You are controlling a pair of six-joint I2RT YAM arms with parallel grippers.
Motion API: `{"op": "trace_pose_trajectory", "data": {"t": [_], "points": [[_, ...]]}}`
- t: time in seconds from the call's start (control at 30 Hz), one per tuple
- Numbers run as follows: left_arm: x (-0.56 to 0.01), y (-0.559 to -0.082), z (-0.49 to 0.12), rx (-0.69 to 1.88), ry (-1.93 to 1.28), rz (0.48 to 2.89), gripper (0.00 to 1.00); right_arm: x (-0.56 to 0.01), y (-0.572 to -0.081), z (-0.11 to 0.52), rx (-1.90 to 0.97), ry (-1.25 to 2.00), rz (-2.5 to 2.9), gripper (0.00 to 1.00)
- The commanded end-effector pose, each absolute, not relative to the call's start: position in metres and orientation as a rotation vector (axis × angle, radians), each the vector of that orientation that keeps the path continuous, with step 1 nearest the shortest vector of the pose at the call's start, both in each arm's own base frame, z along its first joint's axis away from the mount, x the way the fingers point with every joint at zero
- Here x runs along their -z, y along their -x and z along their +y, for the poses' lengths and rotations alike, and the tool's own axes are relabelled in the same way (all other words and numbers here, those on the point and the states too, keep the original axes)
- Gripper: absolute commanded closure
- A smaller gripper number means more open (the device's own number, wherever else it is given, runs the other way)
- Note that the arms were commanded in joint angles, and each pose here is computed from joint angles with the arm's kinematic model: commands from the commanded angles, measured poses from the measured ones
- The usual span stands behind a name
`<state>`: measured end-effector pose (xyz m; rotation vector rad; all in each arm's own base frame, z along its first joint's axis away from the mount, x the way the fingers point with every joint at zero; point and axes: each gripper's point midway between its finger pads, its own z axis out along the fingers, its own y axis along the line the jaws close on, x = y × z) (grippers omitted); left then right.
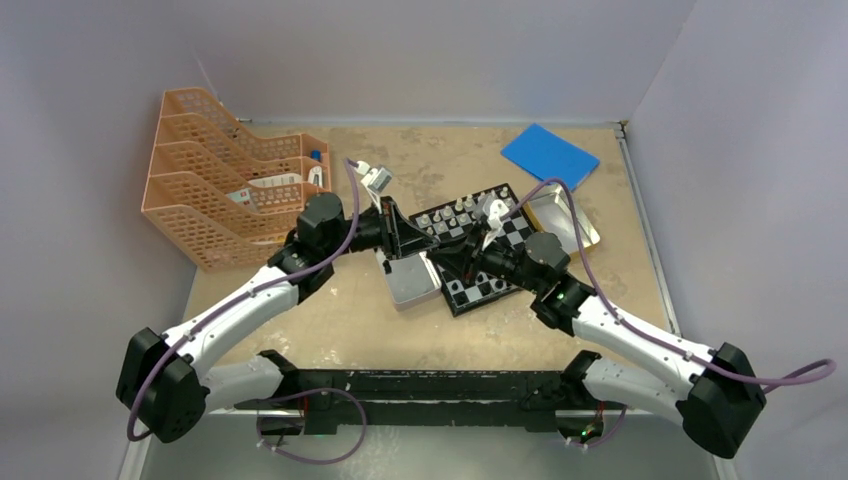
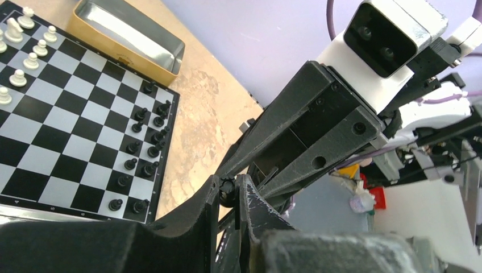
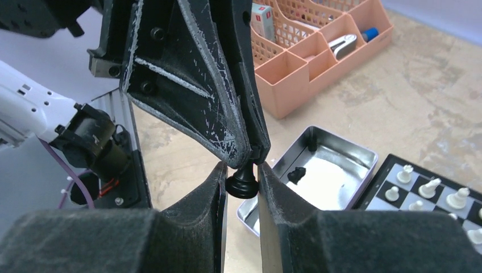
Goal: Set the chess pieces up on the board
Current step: Place the chess piece on the chessboard.
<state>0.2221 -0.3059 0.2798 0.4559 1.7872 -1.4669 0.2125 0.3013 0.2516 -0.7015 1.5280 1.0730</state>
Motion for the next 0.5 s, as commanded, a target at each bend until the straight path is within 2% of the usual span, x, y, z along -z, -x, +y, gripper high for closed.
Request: {"op": "trace_pose_trajectory", "data": {"t": [0.0, 0.47], "points": [[-0.297, -0.204, -0.304, 1.460, -0.641, 1.754, 1.00, -0.269, -0.221, 0.289, -0.933, 0.750, 1.377, 0.89], [-0.299, -0.202, -0.306, 1.416, -0.779, 1.840, 1.00, -0.237, -0.234, 0.287, -0.839, 0.792, 1.489, 0.94]]}}
